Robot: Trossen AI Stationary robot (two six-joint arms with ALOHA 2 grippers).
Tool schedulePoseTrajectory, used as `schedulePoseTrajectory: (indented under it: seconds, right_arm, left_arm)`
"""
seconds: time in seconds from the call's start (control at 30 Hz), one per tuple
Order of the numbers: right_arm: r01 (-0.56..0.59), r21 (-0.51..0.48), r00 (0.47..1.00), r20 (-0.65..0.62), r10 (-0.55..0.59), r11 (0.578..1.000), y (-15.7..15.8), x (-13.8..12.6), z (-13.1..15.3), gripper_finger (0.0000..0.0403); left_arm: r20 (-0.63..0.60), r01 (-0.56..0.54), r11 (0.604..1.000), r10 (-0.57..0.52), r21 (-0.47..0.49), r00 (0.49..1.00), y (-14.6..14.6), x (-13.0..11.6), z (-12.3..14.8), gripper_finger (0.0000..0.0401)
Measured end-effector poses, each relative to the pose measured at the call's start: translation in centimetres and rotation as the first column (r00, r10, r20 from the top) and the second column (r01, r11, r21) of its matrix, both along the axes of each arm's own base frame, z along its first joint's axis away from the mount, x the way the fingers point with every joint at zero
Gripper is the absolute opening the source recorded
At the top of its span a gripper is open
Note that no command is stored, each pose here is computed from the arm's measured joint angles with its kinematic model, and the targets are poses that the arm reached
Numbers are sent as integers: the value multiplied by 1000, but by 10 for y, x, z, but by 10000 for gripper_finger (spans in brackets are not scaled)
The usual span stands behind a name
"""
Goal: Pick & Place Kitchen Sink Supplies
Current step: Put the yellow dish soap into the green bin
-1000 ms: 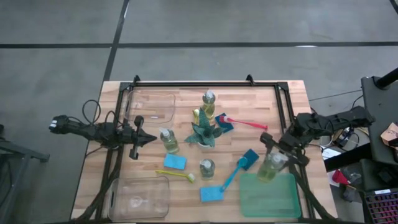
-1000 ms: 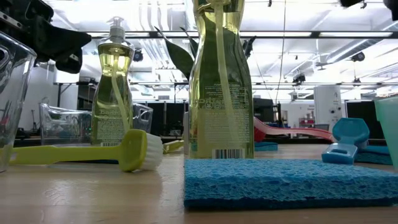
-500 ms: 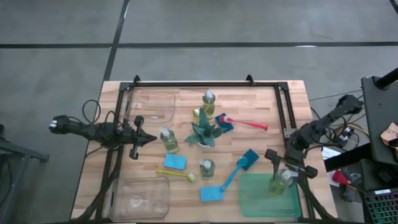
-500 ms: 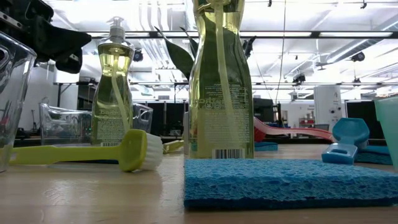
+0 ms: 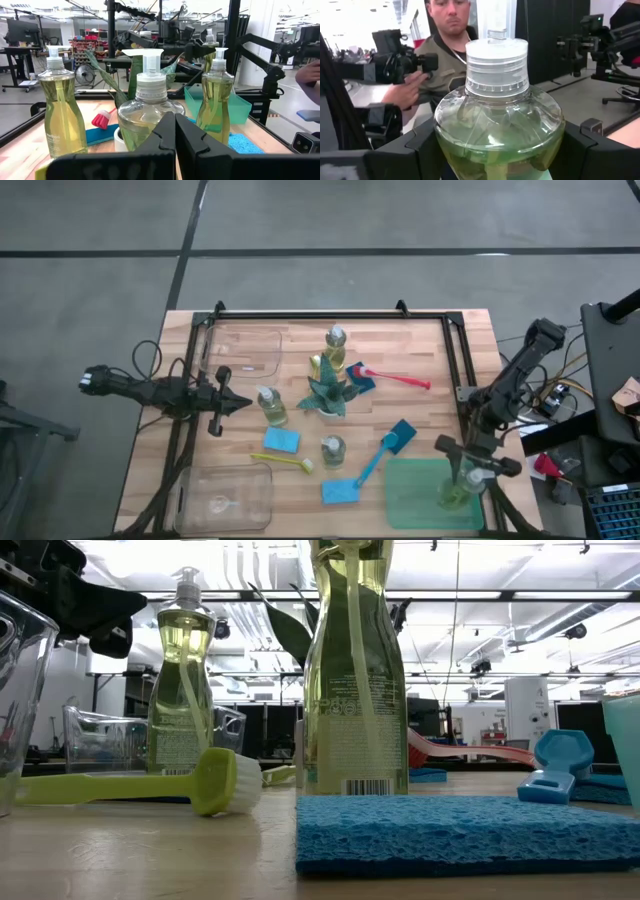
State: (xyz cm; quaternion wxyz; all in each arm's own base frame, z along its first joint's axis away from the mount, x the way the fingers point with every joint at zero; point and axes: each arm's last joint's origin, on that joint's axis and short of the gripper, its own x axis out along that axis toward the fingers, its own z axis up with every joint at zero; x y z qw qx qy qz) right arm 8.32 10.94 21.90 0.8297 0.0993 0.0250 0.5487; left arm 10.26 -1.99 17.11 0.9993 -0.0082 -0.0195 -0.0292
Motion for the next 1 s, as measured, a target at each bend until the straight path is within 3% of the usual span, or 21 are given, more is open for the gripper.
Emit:
schedulePoseTrajectory:
  seconds: [0.4,0.67,0.83,1.0]
  right_arm:
    - [-67,-96,997,-40,63,993,16,-7,-18,258]
    - [-23,-193,999,-33,17,981,26,-8,-29,258]
    - [-26,-177,999,-29,21,984,31,-8,-30,260]
    - [-35,-152,999,-45,29,988,34,-8,-29,286]
  left_arm:
    - [0,0,1000,0,0,1000,0,0,0,0]
    - [0,0,1000,0,0,1000,0,0,0,0]
    - [0,0,1000,0,0,1000,0,0,0,0]
    - [0,0,1000,0,0,1000,0,0,0,0]
